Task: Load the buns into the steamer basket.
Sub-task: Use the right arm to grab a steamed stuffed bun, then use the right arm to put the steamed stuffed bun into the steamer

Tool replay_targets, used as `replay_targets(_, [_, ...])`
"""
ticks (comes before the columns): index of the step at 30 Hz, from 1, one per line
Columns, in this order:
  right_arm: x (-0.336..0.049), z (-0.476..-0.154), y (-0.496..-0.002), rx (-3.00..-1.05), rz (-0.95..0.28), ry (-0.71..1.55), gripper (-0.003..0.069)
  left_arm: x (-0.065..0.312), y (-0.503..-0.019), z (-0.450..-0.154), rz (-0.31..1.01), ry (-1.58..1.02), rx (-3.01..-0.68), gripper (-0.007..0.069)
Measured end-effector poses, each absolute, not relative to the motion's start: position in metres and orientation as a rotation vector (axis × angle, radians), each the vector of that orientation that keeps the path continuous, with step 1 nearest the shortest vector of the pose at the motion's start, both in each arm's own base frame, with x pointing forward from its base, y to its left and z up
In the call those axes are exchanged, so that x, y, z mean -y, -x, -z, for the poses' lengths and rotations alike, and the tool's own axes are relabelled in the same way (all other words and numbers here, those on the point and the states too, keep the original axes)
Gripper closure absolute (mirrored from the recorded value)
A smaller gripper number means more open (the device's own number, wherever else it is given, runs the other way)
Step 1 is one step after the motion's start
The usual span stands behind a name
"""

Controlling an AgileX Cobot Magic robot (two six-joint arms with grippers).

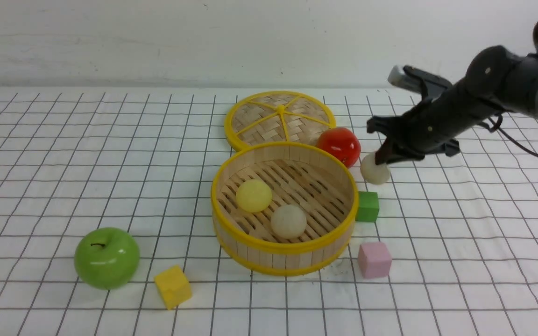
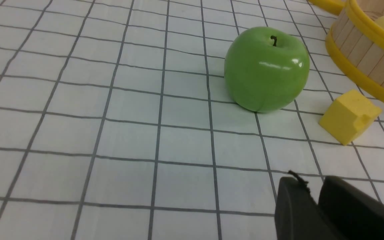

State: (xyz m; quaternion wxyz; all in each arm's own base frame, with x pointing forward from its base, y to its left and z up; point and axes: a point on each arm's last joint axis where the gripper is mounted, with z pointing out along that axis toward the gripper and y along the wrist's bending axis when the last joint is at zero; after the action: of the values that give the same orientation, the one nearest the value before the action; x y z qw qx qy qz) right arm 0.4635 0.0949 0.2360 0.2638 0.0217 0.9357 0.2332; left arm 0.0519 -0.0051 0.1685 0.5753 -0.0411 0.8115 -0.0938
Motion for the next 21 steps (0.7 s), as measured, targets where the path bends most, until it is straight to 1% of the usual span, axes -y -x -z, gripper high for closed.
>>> replay_targets(1, [-0.096, -0.24, -0.463, -2.519, -0.636, -0.058, 0.0652, 0.005, -0.052, -0.168, 0.22, 0.096, -1.901, 0.0515])
replay_targets(4, [-0.115, -0.273, -0.453, -2.428, -0.739, -0.014, 0.0652, 0.005, -0.052, -0.168, 0.22, 0.096, -1.901, 0.0515])
replay_targets(6, [-0.129, -0.279, -0.448, -2.403, -0.769, 0.04, 0.0652, 0.005, -0.052, -0.168, 0.22, 0.096, -1.901, 0.0515])
replay_targets(8, [-0.142, -0.279, -0.445, -2.4, -0.779, 0.099, 0.0652, 0.005, -0.052, -0.168, 0.22, 0.096, -1.901, 0.0513])
replay_targets(10, [-0.153, -0.273, -0.443, -2.411, -0.781, 0.152, 0.0652, 0.005, -0.052, -0.168, 0.22, 0.096, -1.901, 0.0512])
replay_targets(12, [-0.166, -0.258, -0.444, -2.441, -0.777, 0.194, 0.0652, 0.005, -0.052, -0.168, 0.22, 0.096, -1.901, 0.051])
replay_targets(16, [-0.177, -0.227, -0.448, -2.502, -0.746, 0.224, 0.0639, 0.005, -0.052, -0.168, 0.22, 0.096, -1.901, 0.0504])
replay_targets(17, [-0.178, -0.219, -0.449, -2.521, -0.736, 0.222, 0.0629, 0.005, -0.052, -0.168, 0.22, 0.096, -1.901, 0.0503])
replay_targets(19, [-0.179, -0.214, -0.45, -2.537, -0.73, 0.211, 0.0612, 0.005, -0.052, -0.168, 0.22, 0.096, -1.901, 0.0503])
replay_targets(20, [-0.178, -0.211, -0.45, -2.547, -0.711, 0.205, 0.0589, 0.005, -0.052, -0.168, 0.22, 0.096, -1.901, 0.0503])
replay_targets(21, [-0.178, -0.211, -0.45, -2.554, -0.695, 0.2, 0.0552, 0.005, -0.052, -0.168, 0.22, 0.096, -1.901, 0.0503])
